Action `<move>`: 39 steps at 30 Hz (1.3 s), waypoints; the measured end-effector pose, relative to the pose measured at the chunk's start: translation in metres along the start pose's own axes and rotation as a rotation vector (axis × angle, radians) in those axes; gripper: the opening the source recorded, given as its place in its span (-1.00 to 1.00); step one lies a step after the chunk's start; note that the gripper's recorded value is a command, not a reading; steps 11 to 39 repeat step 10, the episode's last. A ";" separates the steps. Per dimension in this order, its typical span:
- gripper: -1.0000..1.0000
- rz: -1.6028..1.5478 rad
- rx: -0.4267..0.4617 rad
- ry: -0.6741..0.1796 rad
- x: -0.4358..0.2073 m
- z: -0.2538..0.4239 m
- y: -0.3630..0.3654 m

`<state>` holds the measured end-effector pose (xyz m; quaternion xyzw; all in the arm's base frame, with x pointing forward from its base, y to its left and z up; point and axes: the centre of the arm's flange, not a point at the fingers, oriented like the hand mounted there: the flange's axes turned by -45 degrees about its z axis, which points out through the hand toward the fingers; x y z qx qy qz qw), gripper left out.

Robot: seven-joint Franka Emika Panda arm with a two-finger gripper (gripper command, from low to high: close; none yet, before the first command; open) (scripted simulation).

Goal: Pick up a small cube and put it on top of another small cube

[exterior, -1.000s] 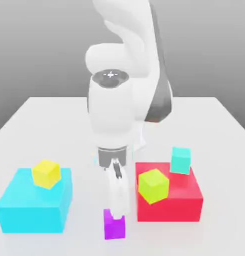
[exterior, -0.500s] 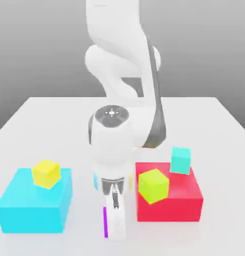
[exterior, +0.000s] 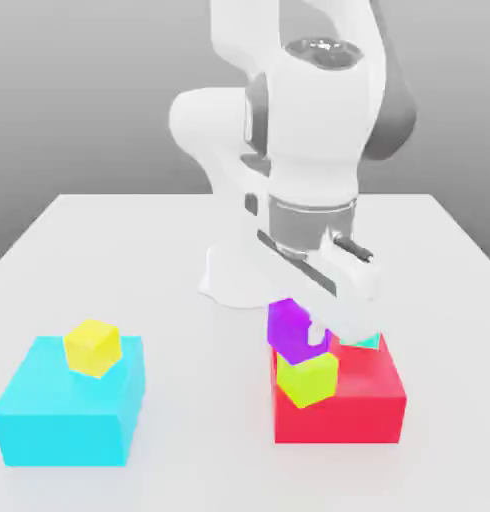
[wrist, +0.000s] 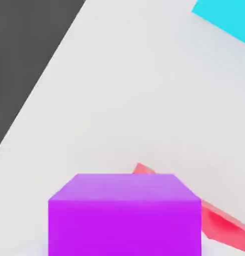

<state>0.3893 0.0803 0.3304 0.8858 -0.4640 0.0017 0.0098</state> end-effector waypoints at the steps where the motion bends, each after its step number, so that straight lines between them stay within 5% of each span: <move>1: -1.00 0.003 0.010 -0.006 -0.002 -0.002 0.005; 6: -1.00 0.005 0.017 -0.012 -0.003 0.049 0.008; 7: 1.00 0.005 0.018 -0.012 -0.004 0.056 0.009; 39: 1.00 0.005 0.018 -0.012 -0.004 0.056 0.009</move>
